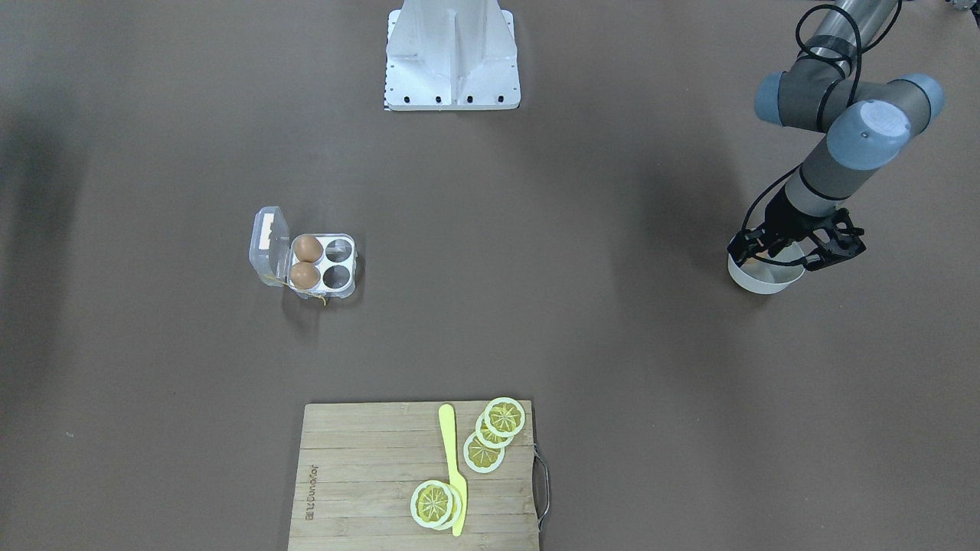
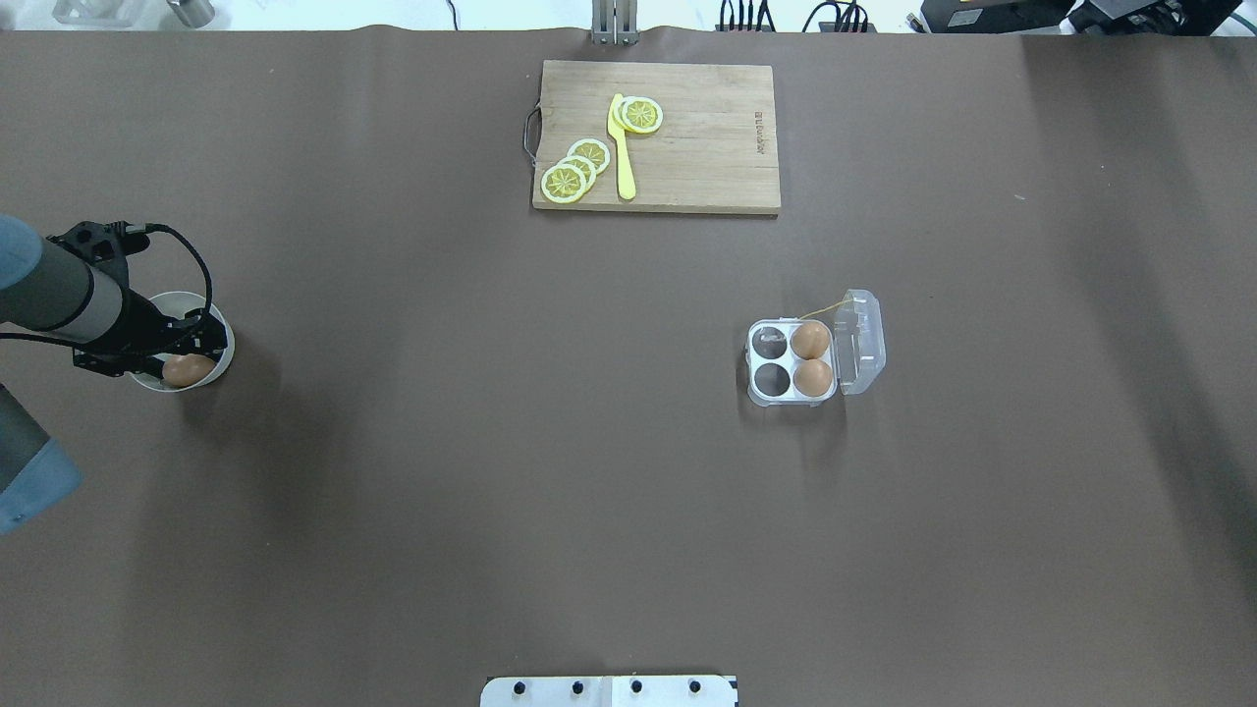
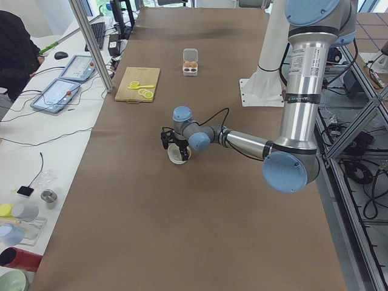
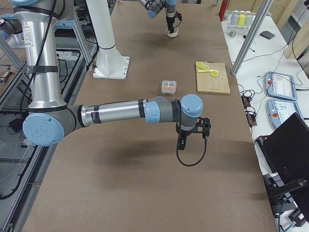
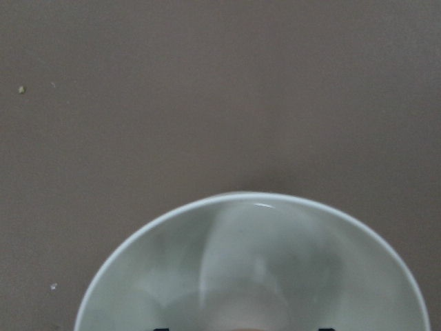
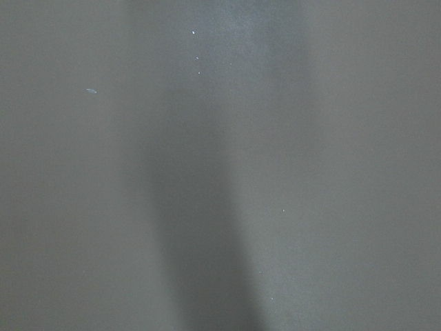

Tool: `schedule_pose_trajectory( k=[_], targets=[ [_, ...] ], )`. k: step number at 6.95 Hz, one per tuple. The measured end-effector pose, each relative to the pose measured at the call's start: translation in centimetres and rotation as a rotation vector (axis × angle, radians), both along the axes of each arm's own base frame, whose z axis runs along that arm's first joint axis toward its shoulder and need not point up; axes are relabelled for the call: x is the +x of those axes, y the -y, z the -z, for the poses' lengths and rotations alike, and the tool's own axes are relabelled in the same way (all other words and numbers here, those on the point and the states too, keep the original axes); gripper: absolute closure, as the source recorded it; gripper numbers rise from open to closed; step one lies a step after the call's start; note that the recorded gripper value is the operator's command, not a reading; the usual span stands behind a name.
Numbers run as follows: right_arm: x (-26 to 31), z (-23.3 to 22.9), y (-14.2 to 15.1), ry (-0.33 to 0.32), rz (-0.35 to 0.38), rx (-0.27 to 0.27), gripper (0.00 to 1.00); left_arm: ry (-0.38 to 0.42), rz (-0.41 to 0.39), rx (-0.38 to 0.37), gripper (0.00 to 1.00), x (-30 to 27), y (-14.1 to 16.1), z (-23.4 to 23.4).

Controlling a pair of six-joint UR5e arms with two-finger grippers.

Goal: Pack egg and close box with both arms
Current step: 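Close the left gripper on the brown egg inside the white bowl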

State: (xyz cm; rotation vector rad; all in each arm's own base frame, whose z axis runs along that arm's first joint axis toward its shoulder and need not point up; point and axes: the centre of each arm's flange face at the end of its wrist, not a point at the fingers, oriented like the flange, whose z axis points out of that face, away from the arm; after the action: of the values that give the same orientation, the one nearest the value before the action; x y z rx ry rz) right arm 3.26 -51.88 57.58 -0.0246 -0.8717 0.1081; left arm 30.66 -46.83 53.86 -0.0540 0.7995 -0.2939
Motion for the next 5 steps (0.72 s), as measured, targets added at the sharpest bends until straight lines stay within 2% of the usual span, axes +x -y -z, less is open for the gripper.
schedule_pose_trajectory(
  k=[2, 3, 5],
  targets=[
    [0.00, 0.06, 0.00, 0.000, 0.000, 0.002, 0.00, 0.000, 0.000, 0.000, 0.61, 0.00, -0.05, 0.03],
    [0.00, 0.07, 0.00, 0.000, 0.000, 0.002, 0.00, 0.000, 0.000, 0.001, 0.66, -0.02, -0.07, 0.06],
    [0.00, 0.08, 0.00, 0.000, 0.000, 0.002, 0.00, 0.001, 0.000, 0.001, 0.68, -0.10, -0.07, 0.09]
  ],
)
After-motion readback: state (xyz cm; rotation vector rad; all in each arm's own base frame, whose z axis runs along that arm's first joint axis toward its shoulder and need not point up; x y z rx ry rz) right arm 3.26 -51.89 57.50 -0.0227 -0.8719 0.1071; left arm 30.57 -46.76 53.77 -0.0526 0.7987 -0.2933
